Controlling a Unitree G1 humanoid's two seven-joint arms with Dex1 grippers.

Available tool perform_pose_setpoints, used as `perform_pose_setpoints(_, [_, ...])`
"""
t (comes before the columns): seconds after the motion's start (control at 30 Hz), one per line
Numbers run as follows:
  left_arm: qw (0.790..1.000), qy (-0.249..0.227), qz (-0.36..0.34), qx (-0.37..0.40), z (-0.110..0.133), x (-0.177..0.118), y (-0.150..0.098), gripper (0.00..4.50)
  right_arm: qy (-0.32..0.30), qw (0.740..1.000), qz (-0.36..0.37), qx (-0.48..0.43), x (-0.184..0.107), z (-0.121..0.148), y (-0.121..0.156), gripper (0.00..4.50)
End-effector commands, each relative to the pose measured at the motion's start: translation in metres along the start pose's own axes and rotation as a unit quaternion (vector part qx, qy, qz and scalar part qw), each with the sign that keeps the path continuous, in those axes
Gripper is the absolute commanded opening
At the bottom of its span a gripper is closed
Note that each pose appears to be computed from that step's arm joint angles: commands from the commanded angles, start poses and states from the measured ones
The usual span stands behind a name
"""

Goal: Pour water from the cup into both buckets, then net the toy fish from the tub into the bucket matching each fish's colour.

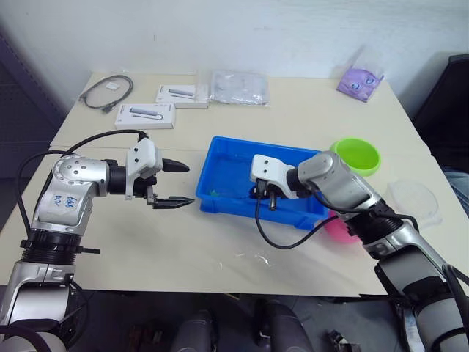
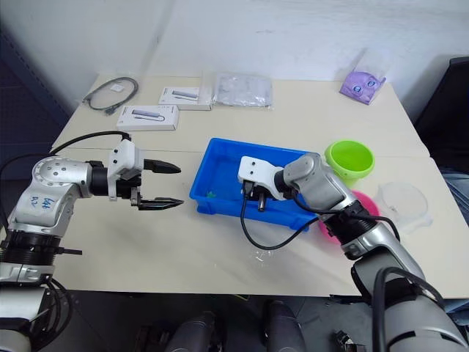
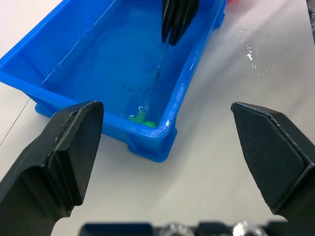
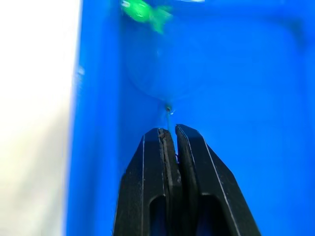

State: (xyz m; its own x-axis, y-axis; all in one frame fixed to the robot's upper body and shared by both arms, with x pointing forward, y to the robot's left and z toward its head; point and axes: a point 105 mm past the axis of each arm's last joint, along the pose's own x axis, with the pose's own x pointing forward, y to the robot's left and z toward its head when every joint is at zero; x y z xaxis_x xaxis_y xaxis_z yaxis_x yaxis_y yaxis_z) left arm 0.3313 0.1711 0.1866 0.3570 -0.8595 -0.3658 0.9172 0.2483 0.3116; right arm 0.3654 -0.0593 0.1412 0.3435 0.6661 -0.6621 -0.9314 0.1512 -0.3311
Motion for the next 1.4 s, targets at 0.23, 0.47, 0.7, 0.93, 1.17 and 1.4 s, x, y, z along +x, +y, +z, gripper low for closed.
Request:
perform_pose_setpoints(0.23, [0.999,-0.043,0.028,-0.002,0.012,-0.005,0.003,4.46,-0.101,0.993,-0.001,0.06,-0.02,0.028,0.001,0.0])
perform_pose_setpoints(0.47, [0.999,-0.026,0.031,-0.007,0.003,-0.008,0.0,4.46,-0.159,0.98,-0.038,0.111,-0.053,0.017,-0.004,0.0])
perform_pose_setpoints(0.7, [0.998,-0.051,0.04,-0.021,0.003,-0.002,0.002,4.46,-0.167,0.975,-0.058,0.138,-0.09,-0.015,0.001,0.0])
perform_pose_setpoints(0.93, [0.995,-0.092,0.029,-0.02,0.01,0.008,-0.001,4.46,-0.191,0.964,-0.157,0.096,-0.131,-0.026,-0.003,0.0])
perform_pose_setpoints(1.17, [0.991,-0.132,0.015,-0.024,0.02,0.024,-0.001,4.46,-0.189,0.952,-0.231,0.063,-0.152,-0.04,0.015,0.0])
perform_pose_setpoints(1.4, [0.989,-0.145,-0.004,-0.03,0.02,0.032,-0.002,4.46,-0.204,0.919,-0.324,0.097,-0.201,-0.053,0.022,0.0])
